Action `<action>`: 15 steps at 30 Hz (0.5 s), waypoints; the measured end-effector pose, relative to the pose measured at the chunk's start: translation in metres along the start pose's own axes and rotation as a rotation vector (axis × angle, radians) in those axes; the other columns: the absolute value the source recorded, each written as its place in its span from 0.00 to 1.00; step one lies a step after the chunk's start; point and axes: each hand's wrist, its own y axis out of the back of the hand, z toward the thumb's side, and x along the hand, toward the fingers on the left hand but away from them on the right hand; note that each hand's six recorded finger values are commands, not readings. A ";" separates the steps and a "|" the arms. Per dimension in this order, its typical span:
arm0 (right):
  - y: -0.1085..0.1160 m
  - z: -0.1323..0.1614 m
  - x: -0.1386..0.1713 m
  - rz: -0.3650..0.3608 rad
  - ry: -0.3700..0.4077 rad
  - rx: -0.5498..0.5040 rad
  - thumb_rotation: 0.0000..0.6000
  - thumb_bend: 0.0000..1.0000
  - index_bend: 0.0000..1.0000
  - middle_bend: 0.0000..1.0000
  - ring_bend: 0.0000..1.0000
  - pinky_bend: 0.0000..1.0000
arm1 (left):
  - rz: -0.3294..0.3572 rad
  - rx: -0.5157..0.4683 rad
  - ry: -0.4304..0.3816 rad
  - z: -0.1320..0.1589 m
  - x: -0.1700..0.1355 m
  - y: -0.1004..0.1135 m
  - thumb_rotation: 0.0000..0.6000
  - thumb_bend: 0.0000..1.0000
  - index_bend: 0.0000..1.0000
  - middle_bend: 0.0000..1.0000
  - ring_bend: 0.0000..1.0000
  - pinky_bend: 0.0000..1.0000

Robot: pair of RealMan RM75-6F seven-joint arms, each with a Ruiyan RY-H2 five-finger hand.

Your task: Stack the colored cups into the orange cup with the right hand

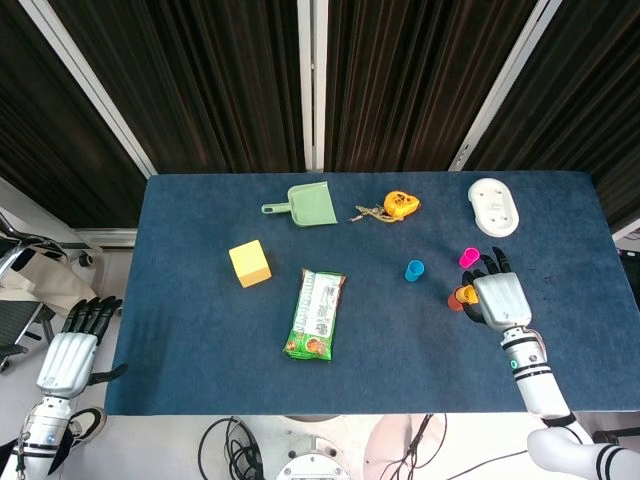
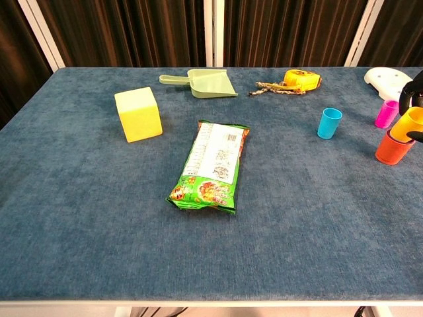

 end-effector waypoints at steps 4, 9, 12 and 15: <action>0.000 -0.001 -0.001 0.013 -0.005 -0.010 1.00 0.22 0.42 0.41 0.14 0.00 | -0.002 0.001 -0.002 0.000 0.000 0.000 1.00 0.08 0.08 0.05 0.00 0.00; 0.003 -0.003 -0.001 0.012 -0.009 -0.026 1.00 0.21 0.33 0.33 0.10 0.00 | -0.003 0.001 -0.004 0.001 0.001 0.000 1.00 0.08 0.08 0.05 0.00 0.00; 0.007 -0.004 -0.002 0.002 -0.010 -0.030 1.00 0.19 0.32 0.32 0.09 0.00 | -0.002 0.000 -0.004 0.001 0.001 0.000 1.00 0.08 0.08 0.05 0.00 0.00; 0.012 -0.004 -0.005 -0.008 -0.010 -0.033 1.00 0.18 0.31 0.32 0.09 0.00 | -0.001 -0.001 -0.002 0.000 0.001 0.001 1.00 0.08 0.08 0.05 0.00 0.00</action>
